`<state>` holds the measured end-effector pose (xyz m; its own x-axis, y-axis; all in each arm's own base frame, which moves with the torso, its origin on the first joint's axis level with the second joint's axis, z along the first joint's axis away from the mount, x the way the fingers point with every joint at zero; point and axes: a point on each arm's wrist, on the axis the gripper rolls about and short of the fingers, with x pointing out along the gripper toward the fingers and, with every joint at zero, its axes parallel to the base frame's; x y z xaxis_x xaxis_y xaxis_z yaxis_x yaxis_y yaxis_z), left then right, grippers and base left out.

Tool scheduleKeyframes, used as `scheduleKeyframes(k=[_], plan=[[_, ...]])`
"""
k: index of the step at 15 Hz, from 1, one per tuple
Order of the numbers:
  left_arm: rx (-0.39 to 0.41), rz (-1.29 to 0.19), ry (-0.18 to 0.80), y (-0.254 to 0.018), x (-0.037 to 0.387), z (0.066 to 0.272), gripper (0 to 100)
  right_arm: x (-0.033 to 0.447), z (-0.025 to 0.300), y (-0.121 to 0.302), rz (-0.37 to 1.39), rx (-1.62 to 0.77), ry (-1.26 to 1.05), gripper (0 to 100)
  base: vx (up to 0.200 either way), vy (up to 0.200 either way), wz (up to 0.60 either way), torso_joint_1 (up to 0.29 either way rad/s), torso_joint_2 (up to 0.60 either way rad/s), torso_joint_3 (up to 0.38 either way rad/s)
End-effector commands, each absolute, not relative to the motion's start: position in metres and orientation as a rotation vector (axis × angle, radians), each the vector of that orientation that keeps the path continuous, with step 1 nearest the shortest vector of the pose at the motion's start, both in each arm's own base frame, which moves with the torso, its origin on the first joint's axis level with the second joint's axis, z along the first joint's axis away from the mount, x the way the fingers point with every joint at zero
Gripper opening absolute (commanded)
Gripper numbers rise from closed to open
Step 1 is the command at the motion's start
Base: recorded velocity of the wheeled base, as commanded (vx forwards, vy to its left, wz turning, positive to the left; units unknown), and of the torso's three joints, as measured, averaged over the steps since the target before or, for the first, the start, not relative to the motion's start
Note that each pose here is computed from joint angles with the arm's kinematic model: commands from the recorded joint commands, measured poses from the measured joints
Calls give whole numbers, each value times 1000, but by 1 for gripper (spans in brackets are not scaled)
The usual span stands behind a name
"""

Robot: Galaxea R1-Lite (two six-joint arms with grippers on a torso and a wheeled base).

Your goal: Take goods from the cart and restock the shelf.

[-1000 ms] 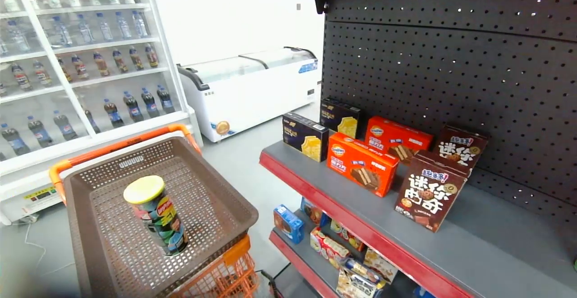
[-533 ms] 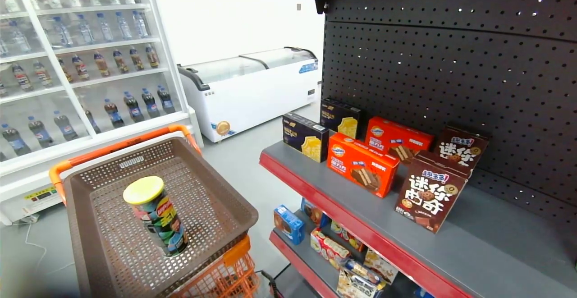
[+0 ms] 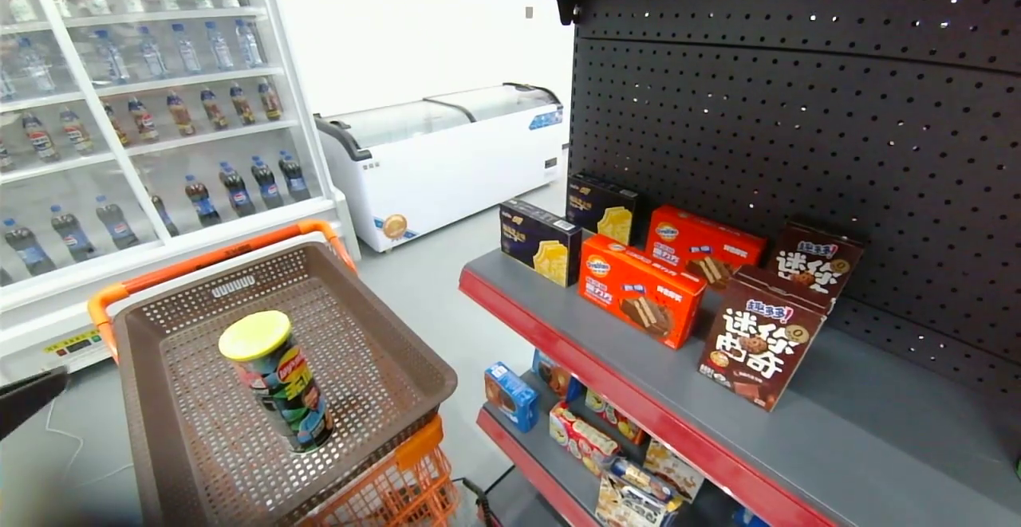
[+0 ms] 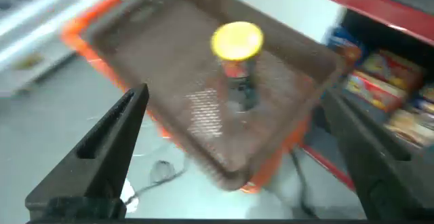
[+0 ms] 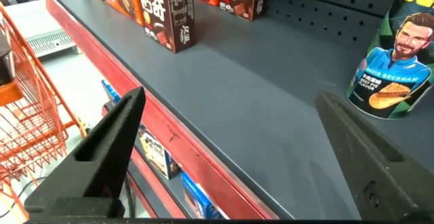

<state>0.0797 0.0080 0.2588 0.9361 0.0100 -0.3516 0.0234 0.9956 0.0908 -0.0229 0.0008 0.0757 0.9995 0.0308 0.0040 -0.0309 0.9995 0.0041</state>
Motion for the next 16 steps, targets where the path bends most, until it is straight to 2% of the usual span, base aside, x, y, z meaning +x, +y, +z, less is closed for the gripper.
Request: scheduleKeyframes(k=[1,3,6,8,15,16], plan=[[-5,-177,576,42,158,220,100,-23,76,1,31,5,-3,100,0,0,0,0,0,0],[27,-240,588,50,173,185,100,-23,76,1,31,5,-3,100,0,0,0,0,0,0],[68,-189,499,62,182,146,100,-23,76,1,32,5,-3,100,0,0,0,0,0,0],[62,-180,506,63,181,124,100,-23,76,1,31,5,-3,100,0,0,0,0,0,0],[48,-176,512,73,203,94,100,-23,76,1,31,5,-3,100,0,0,0,0,0,0],[41,-185,527,75,212,85,100,-23,76,1,31,5,-3,100,0,0,0,0,0,0]])
